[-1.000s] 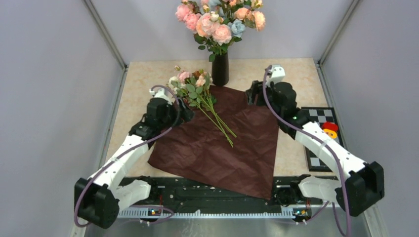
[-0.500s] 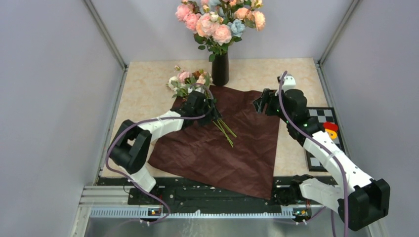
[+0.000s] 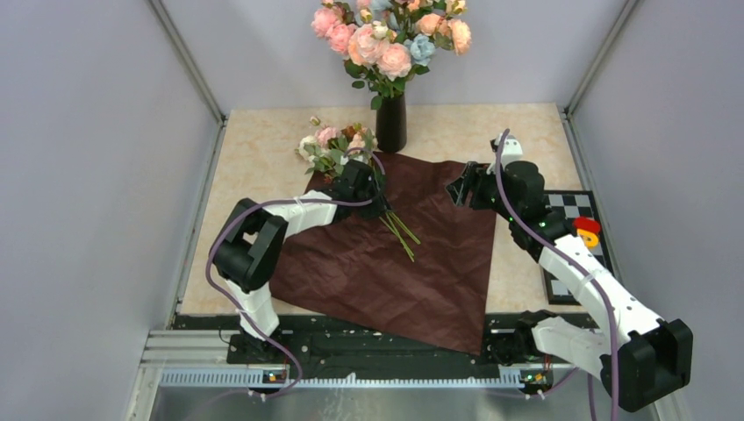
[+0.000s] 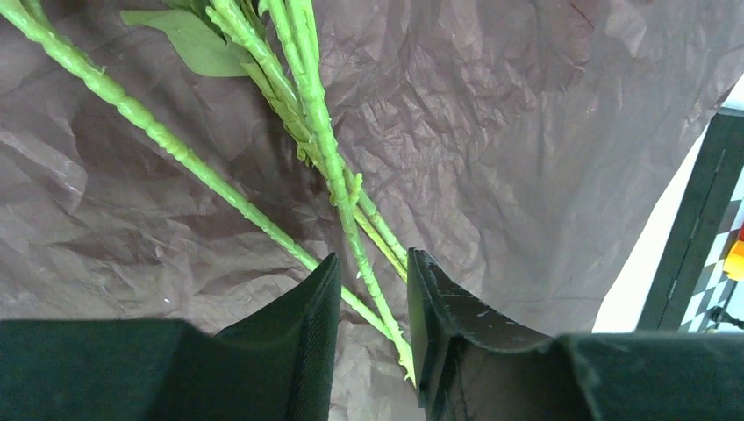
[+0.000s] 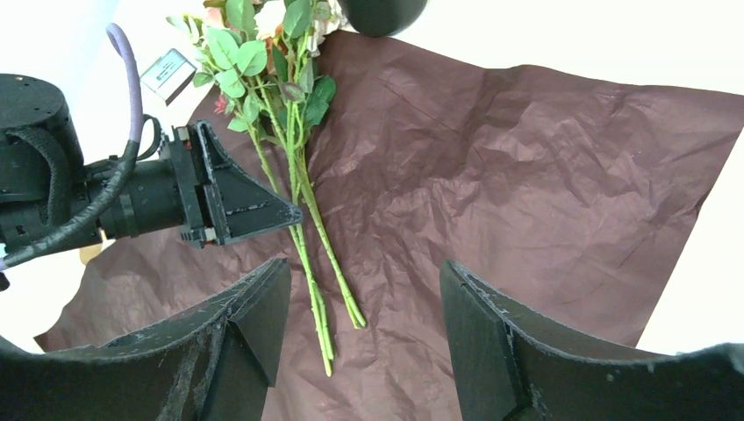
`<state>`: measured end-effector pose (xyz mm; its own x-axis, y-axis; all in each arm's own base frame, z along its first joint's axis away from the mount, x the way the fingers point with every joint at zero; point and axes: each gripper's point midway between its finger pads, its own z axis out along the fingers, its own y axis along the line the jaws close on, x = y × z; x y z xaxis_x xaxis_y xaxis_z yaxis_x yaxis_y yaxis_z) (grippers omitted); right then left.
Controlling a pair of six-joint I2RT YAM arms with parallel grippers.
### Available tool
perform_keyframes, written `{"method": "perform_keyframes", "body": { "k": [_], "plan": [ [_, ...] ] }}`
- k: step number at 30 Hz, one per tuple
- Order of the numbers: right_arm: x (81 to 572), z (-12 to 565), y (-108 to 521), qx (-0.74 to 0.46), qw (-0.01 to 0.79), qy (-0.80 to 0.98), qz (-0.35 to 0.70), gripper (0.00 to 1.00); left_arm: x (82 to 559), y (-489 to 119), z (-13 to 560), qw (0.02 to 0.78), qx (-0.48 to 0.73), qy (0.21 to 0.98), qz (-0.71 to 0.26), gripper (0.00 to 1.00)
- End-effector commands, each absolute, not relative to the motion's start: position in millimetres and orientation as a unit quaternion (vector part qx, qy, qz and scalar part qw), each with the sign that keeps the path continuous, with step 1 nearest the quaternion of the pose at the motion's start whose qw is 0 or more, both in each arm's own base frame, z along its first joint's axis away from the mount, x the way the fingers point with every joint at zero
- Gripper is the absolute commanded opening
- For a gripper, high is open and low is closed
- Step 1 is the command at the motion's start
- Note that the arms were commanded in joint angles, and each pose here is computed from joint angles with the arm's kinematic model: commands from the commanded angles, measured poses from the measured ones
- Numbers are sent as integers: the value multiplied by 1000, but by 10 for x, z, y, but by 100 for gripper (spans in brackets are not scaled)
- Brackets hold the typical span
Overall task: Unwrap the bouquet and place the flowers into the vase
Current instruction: Pick up the fake flower from the wrapping paper.
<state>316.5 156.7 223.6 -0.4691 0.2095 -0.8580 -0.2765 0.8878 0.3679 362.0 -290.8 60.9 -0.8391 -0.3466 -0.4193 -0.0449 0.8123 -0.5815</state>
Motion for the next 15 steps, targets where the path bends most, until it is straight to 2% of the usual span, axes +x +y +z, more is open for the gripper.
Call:
{"method": "perform_keyframes", "body": {
  "k": [1,15],
  "plan": [
    [3156,2356,1563,-14,527,812,250,64,3798,-2977,711,289,-99,907,-291,34],
    [3151,2339,1575,-13,523,813,254,64,3818,-2944,578,281,-97,916,-268,21]
  ]
}}
